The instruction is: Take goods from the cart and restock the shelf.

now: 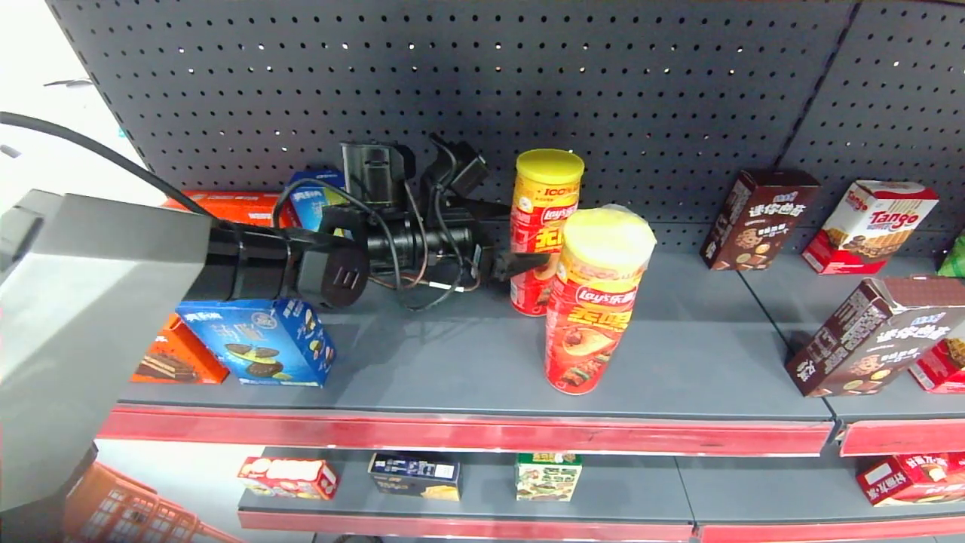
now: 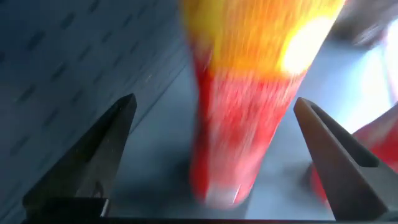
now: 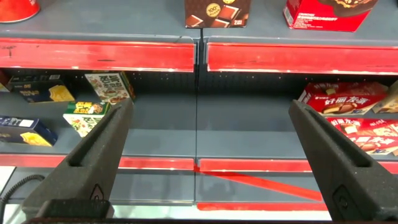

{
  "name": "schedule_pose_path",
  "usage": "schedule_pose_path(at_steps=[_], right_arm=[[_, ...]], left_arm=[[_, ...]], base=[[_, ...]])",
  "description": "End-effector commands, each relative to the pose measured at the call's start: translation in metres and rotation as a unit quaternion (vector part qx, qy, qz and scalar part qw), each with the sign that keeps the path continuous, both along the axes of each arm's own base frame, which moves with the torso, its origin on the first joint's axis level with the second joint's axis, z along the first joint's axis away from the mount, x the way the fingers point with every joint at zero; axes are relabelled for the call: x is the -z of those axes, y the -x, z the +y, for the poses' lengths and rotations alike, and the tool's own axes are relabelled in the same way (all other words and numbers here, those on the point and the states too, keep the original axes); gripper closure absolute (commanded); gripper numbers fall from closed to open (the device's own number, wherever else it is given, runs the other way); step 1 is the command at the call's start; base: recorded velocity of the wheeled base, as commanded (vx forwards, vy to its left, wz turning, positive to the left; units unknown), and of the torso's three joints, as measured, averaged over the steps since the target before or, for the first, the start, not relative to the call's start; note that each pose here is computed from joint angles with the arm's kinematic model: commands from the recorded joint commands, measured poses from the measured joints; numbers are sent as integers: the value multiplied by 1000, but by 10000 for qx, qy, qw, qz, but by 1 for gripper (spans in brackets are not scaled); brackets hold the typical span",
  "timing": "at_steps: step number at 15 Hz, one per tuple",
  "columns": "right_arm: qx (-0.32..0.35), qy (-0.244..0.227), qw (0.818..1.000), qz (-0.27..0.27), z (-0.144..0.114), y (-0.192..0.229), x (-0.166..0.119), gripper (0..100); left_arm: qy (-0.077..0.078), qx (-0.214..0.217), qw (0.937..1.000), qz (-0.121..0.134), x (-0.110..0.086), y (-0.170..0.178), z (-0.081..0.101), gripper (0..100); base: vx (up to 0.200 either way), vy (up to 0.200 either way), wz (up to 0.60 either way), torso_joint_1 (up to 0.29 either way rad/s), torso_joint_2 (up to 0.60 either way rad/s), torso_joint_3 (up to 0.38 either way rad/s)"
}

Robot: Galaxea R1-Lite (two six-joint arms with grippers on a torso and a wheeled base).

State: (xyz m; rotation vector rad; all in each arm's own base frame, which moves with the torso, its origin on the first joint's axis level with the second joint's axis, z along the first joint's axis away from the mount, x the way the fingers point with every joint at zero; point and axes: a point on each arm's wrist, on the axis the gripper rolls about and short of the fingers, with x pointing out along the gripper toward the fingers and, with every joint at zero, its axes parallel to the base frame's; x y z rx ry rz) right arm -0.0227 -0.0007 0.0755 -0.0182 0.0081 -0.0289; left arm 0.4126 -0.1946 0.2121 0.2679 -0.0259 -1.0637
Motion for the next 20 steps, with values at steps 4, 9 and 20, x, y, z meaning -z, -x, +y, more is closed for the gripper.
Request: schedule_pose_path(at_steps=[4, 9, 20], right_arm=[[1, 2, 10000, 14, 0, 0, 0, 0], [1, 2, 10000, 14, 0, 0, 0, 0], [1, 2, 10000, 14, 0, 0, 0, 0]], left_arm=[[-494, -555, 9968, -287, -14, 40, 16, 0], [-726, -1125, 9895, -538, -7, 45, 13, 0], [-784, -1571, 9829, -551, 4, 23, 1, 0]], base=[[0, 0, 0, 0, 0, 0], [0, 0, 0, 0, 0, 0], [0, 0, 0, 0, 0, 0]])
